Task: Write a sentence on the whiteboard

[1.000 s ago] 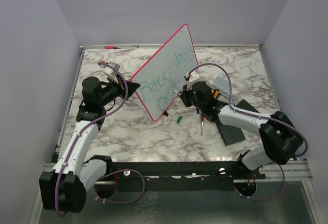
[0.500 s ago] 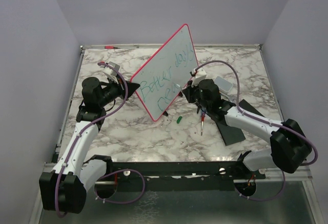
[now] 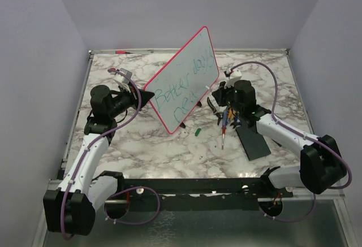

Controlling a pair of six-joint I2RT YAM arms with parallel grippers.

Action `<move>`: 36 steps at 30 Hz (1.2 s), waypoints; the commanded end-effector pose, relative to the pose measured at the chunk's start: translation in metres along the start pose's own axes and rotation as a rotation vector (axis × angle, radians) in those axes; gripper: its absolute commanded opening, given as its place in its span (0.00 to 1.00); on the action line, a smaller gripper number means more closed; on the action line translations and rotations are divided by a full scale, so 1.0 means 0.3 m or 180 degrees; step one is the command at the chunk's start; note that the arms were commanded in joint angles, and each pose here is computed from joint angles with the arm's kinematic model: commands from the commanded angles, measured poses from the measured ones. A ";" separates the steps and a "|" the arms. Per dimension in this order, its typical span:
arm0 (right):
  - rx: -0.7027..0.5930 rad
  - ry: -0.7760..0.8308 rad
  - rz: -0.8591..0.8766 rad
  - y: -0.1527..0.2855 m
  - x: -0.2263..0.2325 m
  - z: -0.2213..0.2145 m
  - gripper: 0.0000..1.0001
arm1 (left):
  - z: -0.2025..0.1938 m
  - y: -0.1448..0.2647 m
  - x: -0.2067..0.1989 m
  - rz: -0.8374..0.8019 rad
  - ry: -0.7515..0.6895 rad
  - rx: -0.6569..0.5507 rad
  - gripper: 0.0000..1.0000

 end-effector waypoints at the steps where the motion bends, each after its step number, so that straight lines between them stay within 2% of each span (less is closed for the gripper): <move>1: 0.0060 0.0070 0.0326 -0.022 0.025 -0.003 0.01 | -0.147 0.012 0.025 0.0042 0.0279 0.0616 0.00; 17: 0.0135 0.0085 0.0657 -0.125 0.060 0.026 0.01 | -0.146 0.011 0.024 0.0022 0.0281 0.0620 0.00; 36: 0.0456 0.0033 0.0296 -0.165 0.026 -0.083 0.01 | -0.146 0.012 0.022 0.0016 0.0280 0.0619 0.00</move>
Point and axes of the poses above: each gripper's point midway between its finger pads, its own y axis back along the fingers, its own x axis along the line the jaws close on, z = x × y, the point moved 10 cm from there along y, back along the fingers, and after that the axes turned 2 degrees about y, right-handed, at the moved point
